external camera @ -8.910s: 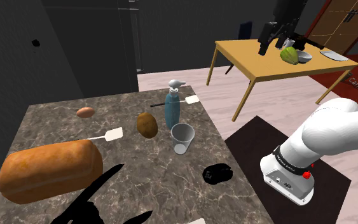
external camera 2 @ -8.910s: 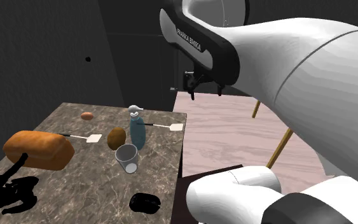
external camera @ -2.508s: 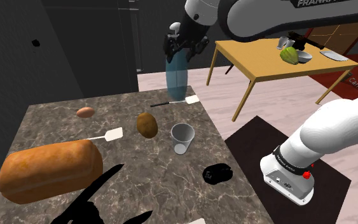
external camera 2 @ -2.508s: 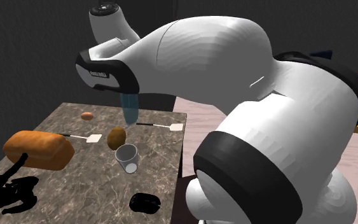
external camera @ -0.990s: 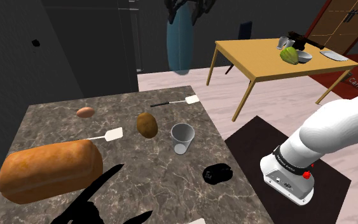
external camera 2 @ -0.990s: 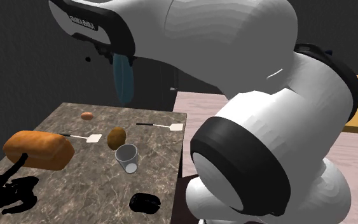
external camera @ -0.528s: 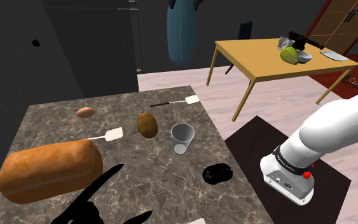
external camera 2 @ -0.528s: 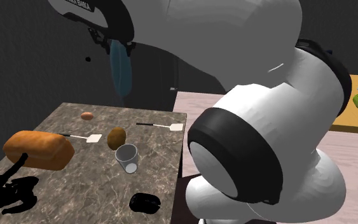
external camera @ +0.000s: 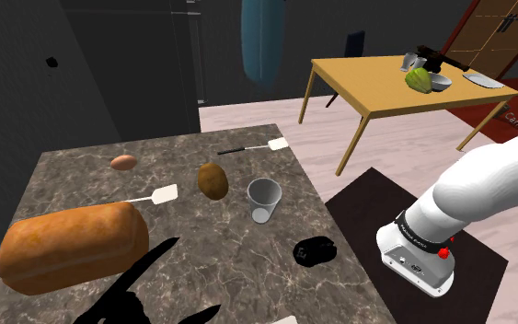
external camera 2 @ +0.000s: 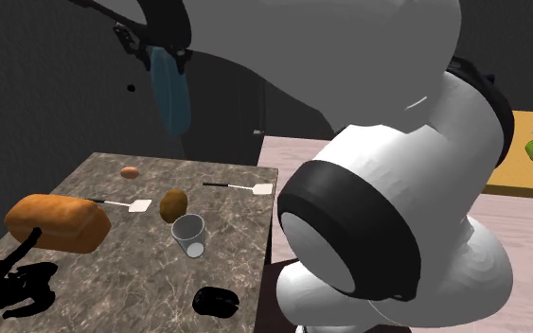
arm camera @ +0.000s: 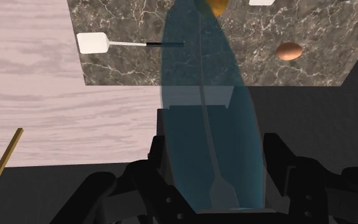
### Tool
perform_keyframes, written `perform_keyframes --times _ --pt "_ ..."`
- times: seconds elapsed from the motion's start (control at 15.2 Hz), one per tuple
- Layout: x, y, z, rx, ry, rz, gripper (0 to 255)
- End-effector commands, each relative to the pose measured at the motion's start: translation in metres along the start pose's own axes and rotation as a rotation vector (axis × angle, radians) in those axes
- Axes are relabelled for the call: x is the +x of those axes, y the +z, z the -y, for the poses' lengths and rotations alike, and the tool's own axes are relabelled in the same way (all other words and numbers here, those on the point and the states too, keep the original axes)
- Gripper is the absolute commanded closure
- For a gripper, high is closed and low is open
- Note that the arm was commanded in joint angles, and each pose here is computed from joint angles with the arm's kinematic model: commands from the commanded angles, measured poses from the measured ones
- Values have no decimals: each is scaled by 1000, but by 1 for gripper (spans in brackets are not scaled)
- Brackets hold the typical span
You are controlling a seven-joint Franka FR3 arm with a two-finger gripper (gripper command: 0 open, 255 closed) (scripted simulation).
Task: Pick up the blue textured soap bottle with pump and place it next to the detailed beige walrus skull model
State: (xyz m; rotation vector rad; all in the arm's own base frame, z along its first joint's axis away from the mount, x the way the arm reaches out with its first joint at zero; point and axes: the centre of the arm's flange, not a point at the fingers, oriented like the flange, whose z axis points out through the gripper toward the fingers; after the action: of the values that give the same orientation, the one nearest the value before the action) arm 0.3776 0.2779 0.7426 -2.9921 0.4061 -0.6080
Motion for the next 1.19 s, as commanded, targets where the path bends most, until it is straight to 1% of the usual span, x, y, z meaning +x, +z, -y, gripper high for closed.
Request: perform_keyframes --times 0.0,1.12 --pt "-20 -6 13 0 0 0 255" --pt "-202 -67 129 0 0 0 255"
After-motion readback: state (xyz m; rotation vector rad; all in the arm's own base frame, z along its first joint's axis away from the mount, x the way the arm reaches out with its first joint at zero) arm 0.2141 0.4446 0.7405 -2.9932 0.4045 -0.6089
